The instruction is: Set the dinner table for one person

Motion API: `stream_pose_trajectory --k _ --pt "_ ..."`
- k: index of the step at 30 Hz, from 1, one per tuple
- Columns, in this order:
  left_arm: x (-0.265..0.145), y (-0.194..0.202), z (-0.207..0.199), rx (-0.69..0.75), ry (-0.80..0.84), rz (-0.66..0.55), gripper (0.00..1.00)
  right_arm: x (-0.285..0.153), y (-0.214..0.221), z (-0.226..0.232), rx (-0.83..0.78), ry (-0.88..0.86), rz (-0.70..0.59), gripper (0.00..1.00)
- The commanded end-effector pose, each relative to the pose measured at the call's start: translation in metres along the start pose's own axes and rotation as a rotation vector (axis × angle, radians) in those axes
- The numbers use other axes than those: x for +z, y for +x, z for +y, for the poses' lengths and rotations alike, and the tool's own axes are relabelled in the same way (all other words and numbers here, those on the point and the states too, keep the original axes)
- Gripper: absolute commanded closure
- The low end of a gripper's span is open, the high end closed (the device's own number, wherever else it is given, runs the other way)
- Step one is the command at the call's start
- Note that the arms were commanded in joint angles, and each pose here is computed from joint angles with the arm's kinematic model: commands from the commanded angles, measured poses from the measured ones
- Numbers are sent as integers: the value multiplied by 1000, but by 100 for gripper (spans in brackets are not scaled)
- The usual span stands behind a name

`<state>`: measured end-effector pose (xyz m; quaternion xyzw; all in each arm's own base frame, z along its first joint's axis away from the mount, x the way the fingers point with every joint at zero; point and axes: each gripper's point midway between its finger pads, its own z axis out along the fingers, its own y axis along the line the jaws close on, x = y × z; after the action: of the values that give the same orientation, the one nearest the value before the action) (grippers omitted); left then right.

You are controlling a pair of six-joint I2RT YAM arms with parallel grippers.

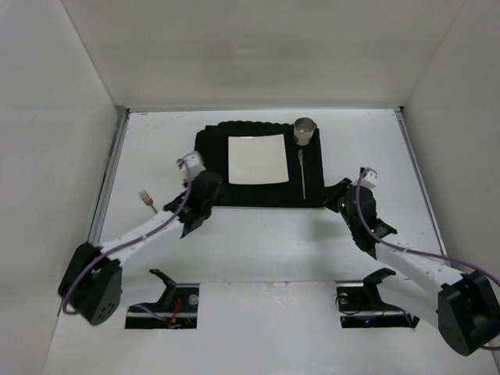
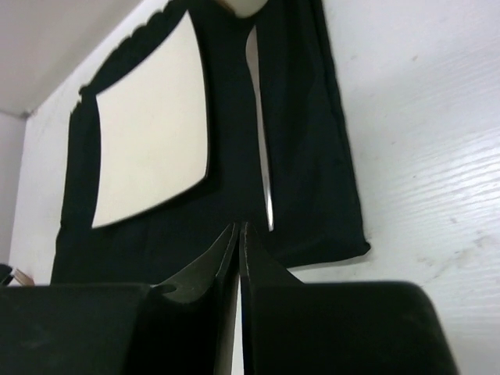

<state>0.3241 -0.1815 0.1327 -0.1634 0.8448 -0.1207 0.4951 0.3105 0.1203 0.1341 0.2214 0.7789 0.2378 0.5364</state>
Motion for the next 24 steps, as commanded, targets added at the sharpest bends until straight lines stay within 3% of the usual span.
stream_pose_trajectory --k 1,5,10,24 --pt "-21 2 112 27 -266 -10 73 5 -14 36 -7 -95 -23 89" --pt "-45 4 192 -57 -443 -36 70 6 -6 42 -21 -107 -2 82" --pt "-42 13 235 -163 -557 -18 68 9 -2 44 -25 -114 8 78" --pt "-4 24 252 -207 -599 2 70 15 4 40 -45 -97 20 74"
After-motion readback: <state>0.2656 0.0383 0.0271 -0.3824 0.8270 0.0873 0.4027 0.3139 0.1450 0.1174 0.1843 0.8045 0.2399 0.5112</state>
